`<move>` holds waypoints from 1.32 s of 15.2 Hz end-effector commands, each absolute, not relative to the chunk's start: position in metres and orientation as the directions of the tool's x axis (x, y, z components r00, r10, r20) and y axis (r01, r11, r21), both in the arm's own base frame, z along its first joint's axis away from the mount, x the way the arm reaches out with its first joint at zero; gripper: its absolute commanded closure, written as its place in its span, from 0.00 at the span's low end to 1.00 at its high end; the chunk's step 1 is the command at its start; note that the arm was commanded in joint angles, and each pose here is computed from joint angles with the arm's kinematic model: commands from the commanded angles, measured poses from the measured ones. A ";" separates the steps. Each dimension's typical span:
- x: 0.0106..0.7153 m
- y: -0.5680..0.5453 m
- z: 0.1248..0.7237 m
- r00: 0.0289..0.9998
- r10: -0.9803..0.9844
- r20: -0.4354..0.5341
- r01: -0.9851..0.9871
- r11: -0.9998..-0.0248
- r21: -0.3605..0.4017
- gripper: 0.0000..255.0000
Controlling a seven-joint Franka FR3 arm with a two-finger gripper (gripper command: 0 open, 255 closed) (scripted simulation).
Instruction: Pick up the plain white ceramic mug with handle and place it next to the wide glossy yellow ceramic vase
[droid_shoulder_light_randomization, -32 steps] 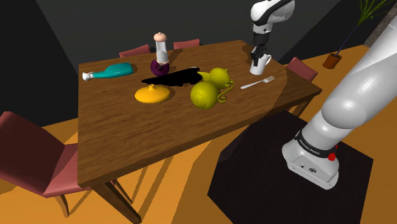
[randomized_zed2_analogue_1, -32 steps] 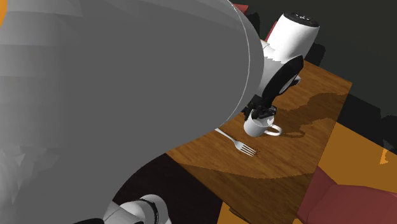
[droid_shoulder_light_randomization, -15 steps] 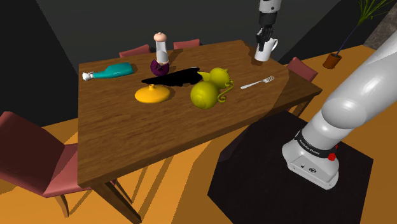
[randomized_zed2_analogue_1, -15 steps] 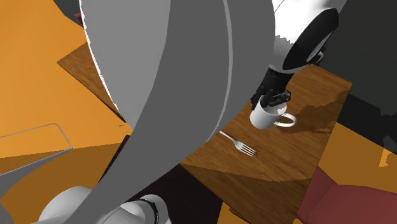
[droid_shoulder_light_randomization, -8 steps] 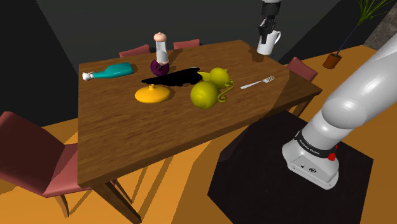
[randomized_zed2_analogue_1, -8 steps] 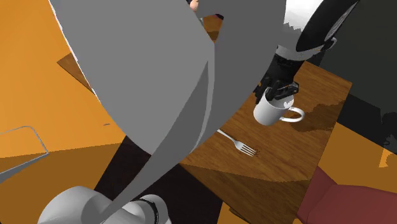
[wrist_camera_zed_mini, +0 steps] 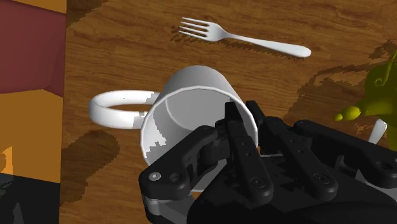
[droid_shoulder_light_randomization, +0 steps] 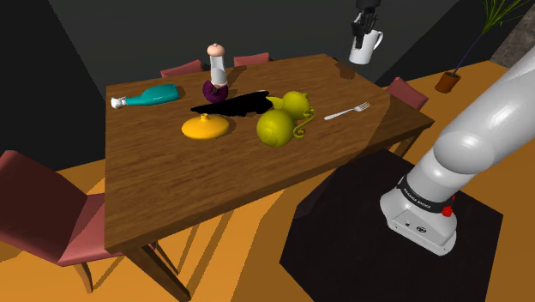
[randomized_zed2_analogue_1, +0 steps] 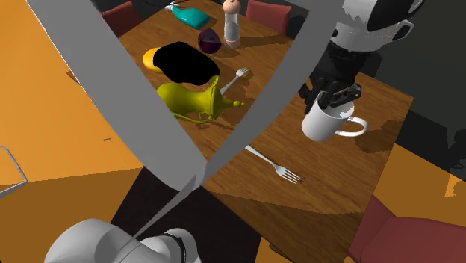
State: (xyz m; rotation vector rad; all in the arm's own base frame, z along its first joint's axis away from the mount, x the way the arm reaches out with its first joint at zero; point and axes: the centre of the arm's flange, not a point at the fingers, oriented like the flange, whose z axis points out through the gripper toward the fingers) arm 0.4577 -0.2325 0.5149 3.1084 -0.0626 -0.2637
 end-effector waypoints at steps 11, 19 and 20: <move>0.449 -0.087 0.519 0.985 -0.042 -0.168 -0.038 -0.999 0.025 1.00; 0.444 0.018 0.519 0.985 -0.042 -0.168 -0.038 -0.999 0.025 1.00; 0.443 0.031 0.519 0.985 -0.042 -0.168 -0.038 -0.999 0.025 1.00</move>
